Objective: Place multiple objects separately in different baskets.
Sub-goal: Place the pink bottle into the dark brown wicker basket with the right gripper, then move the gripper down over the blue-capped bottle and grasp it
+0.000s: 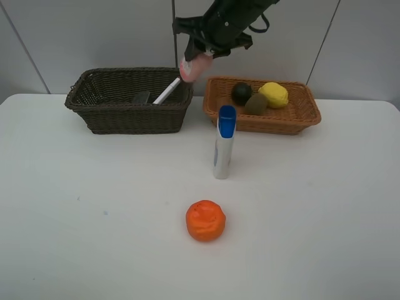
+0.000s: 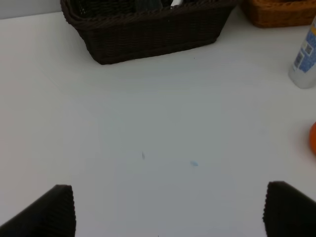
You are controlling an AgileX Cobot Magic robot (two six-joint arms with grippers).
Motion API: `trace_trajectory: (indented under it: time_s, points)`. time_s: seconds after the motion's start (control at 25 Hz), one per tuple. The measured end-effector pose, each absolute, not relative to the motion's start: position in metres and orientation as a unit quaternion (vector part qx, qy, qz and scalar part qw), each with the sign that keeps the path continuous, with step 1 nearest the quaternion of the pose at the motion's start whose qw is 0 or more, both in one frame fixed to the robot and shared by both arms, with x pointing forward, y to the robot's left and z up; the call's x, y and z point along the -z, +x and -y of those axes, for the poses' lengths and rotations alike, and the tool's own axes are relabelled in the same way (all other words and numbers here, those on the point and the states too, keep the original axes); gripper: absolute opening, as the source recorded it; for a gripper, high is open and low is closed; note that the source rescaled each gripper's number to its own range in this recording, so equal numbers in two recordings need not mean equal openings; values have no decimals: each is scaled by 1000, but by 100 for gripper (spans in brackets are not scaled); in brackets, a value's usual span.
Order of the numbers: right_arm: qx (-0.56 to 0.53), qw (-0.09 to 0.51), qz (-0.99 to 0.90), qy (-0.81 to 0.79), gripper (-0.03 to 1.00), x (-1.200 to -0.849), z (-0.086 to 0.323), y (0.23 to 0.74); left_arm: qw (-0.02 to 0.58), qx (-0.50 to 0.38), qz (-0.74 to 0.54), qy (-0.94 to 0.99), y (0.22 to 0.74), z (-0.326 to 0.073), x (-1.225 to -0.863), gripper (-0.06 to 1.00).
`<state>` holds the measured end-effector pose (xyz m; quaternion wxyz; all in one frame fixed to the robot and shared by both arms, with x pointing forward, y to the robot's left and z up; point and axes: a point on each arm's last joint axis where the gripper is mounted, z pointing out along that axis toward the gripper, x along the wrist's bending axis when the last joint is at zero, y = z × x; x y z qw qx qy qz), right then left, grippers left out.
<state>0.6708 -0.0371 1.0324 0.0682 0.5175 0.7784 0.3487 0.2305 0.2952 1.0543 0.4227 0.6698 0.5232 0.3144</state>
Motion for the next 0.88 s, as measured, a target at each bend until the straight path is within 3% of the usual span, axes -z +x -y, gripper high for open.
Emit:
trace_trajectory:
  time_s: [0.24, 0.44, 0.48, 0.56, 0.6, 0.64, 0.72, 0.88]
  points:
    - [-407, 81, -756, 505, 0, -1002, -2, 691, 423, -314, -523, 670, 231, -295, -1054, 100]
    - [-438, 107, -740, 499, 1, -991, -10, 698, 423, -314, -523, 670, 231, -295, -1054, 100]
    - [-441, 107, -737, 501, 7, -990, -10, 699, 423, -314, -523, 670, 231, -295, -1054, 100]
    - [-445, 111, -734, 501, 42, -990, -10, 701, 423, -314, -523, 670, 231, -295, -1054, 100]
    - [-446, 113, -735, 498, 67, -991, -10, 701, 423, -314, -523, 670, 231, -295, -1054, 100]
    - [-446, 110, -734, 500, 79, -991, -10, 701, 423, -314, -523, 670, 231, -295, -1054, 100]
    - [-433, 102, -742, 502, 92, -989, -10, 699, 423, -314, -523, 670, 231, -295, -1054, 100]
    - [-382, 75, -771, 504, 98, -982, -7, 691, 423, -314, -523, 670, 231, -295, -1054, 100]
